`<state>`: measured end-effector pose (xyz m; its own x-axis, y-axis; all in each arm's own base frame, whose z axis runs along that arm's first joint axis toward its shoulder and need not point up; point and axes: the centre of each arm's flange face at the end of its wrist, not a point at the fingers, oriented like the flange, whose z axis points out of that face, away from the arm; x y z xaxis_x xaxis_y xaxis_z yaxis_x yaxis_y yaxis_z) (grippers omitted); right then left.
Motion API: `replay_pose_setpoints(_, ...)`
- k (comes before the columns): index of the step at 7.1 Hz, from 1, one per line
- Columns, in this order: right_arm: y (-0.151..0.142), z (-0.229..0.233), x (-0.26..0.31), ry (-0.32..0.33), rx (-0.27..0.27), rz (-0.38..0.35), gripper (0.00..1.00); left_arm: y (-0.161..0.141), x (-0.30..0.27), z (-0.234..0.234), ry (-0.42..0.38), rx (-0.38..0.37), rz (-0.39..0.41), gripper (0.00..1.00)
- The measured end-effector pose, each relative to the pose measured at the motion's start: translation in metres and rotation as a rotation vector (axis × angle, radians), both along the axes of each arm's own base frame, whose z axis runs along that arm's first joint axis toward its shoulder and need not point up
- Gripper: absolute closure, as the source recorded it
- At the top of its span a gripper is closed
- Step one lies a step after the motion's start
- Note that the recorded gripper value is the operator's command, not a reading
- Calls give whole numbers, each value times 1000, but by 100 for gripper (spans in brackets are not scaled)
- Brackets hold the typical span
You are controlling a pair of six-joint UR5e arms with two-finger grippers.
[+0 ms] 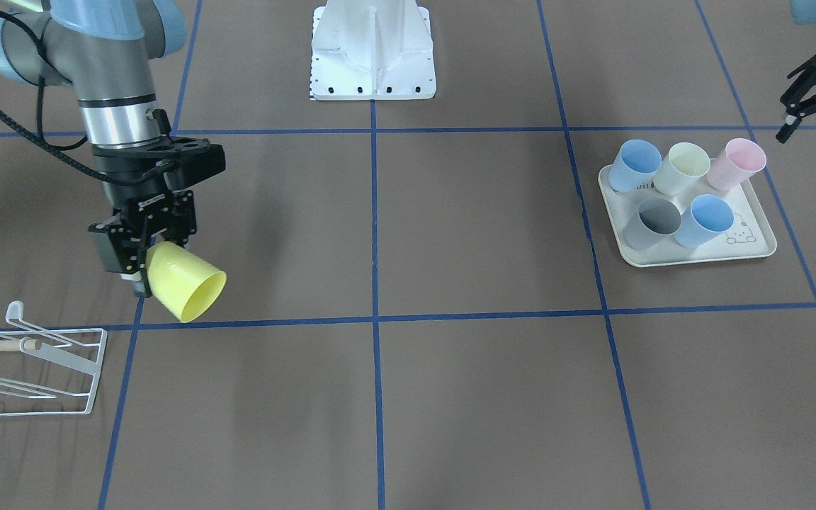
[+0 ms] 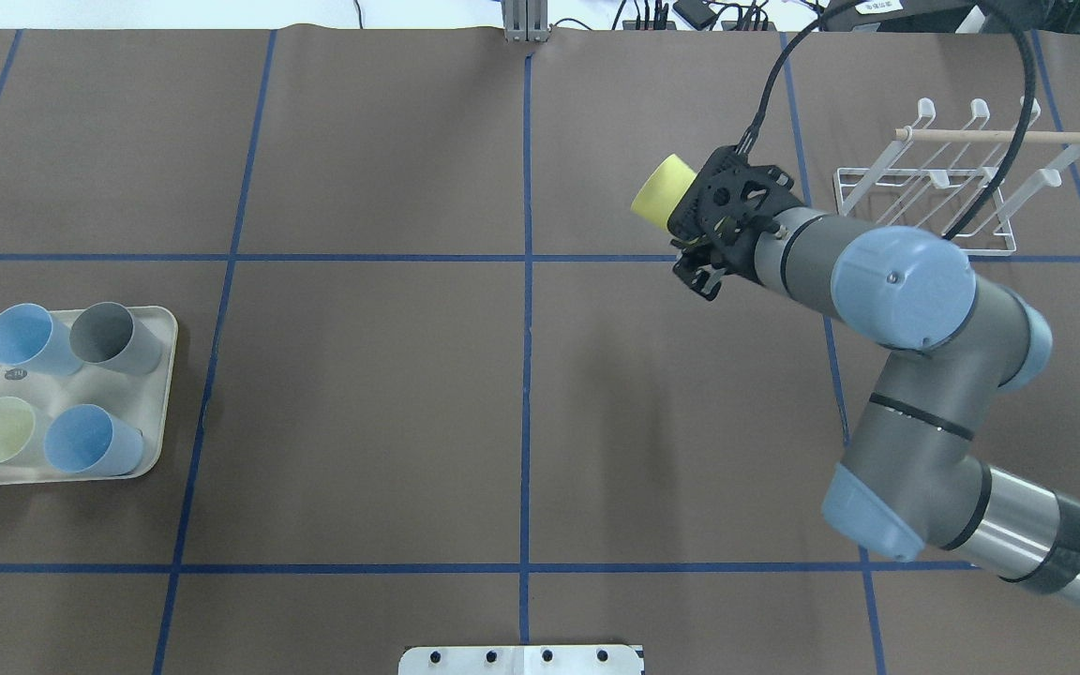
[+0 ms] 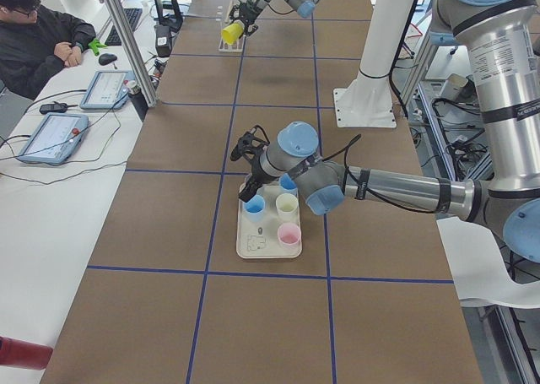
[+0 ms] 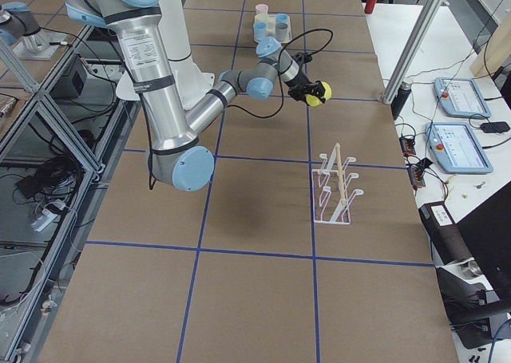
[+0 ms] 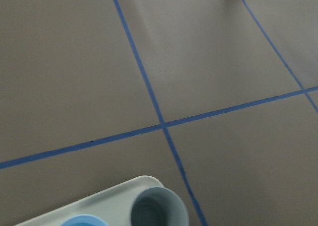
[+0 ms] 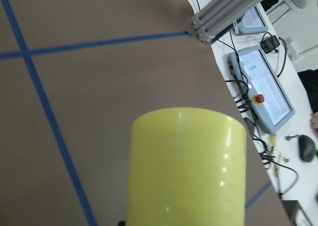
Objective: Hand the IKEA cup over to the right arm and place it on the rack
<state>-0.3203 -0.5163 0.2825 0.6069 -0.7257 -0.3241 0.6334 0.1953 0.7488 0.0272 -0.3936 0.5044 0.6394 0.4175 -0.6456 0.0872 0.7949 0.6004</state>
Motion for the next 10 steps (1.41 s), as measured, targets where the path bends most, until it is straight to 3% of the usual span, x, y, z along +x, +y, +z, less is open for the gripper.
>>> replay_pose_setpoints(2,-46,11,73,351,98,-140,100,2,-13,5,-32,13,0,0)
replay_pose_setpoints(5,-117,54,162,723,146,-370,100,5,-15,6,-31,8,-3,0)
replay_pose_setpoints(7,-145,90,178,825,106,-458,100,7,-15,7,-30,5,-4,0)
replay_pose_setpoints(10,-135,137,169,854,41,-504,100,7,-15,8,-30,3,-3,0)
